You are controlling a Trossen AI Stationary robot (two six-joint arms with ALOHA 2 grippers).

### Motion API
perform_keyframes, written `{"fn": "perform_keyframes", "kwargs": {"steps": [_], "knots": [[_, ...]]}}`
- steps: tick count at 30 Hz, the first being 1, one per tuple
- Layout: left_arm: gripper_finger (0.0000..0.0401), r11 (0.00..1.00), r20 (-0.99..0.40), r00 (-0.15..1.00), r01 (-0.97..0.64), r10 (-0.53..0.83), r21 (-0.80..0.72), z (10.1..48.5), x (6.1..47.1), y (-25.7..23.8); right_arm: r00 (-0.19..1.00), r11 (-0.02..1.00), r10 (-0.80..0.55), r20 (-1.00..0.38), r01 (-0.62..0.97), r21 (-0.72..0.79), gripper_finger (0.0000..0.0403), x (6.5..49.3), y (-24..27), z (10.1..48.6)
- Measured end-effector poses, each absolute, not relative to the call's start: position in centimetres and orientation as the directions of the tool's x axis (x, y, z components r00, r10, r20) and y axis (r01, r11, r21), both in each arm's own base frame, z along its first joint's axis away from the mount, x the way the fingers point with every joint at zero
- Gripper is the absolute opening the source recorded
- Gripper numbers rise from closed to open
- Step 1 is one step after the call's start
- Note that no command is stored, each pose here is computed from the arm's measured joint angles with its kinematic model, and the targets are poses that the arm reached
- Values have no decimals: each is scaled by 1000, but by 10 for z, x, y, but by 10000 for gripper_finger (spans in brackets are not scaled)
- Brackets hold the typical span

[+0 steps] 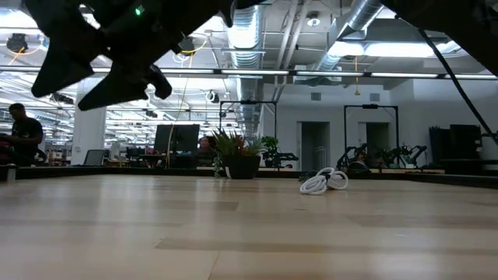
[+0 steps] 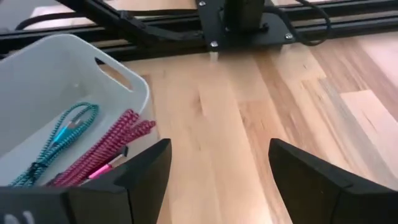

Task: Pick and place USB-C Cables
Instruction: Put the pink charger cable into the gray bin, then put the white charger cable into the gray bin

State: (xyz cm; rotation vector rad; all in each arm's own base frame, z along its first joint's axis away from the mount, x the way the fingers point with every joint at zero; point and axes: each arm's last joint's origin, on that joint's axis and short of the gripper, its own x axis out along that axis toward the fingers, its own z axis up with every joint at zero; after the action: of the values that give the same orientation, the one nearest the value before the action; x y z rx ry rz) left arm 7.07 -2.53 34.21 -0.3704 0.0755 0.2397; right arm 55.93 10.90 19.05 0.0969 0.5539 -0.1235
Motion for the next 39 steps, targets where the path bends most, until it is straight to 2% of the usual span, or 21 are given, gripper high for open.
{"fn": "perform_keyframes", "kwargs": {"steps": [10, 12, 16, 23, 25, 28, 32, 34, 39], "knots": [[162, 898, -114, 965, -261, 235, -355, 342, 71, -25, 868, 988, -80, -490, 135, 79, 289, 561, 116, 191], [162, 896, -114, 965, -262, 237, -359, 342, 71, -25, 881, 987, -80, -467, 135, 86, 289, 565, 118, 180], [162, 891, -115, 965, -263, 237, -370, 342, 71, -25, 852, 990, -78, -518, 129, 62, 289, 565, 127, 151], [162, 892, -116, 965, -262, 236, -369, 342, 71, -25, 871, 989, -77, -485, 130, 76, 289, 567, 125, 159], [162, 892, -116, 965, -263, 236, -369, 342, 71, -25, 880, 990, -33, -474, 92, 102, 289, 568, 127, 160], [162, 892, -116, 965, -263, 236, -369, 342, 71, -25, 903, 988, 107, -415, -51, 143, 289, 571, 133, 166], [162, 891, -116, 965, -263, 237, -369, 342, 71, -25, 909, 966, 257, -328, -235, 104, 289, 571, 146, 175], [162, 890, -116, 965, -263, 236, -372, 342, 71, -25, 908, 957, 288, -303, -275, 87, 289, 571, 151, 177], [162, 890, -117, 967, -254, 226, -379, 342, 71, -25, 916, 968, 250, -315, -233, 91, 289, 569, 152, 180]]}}
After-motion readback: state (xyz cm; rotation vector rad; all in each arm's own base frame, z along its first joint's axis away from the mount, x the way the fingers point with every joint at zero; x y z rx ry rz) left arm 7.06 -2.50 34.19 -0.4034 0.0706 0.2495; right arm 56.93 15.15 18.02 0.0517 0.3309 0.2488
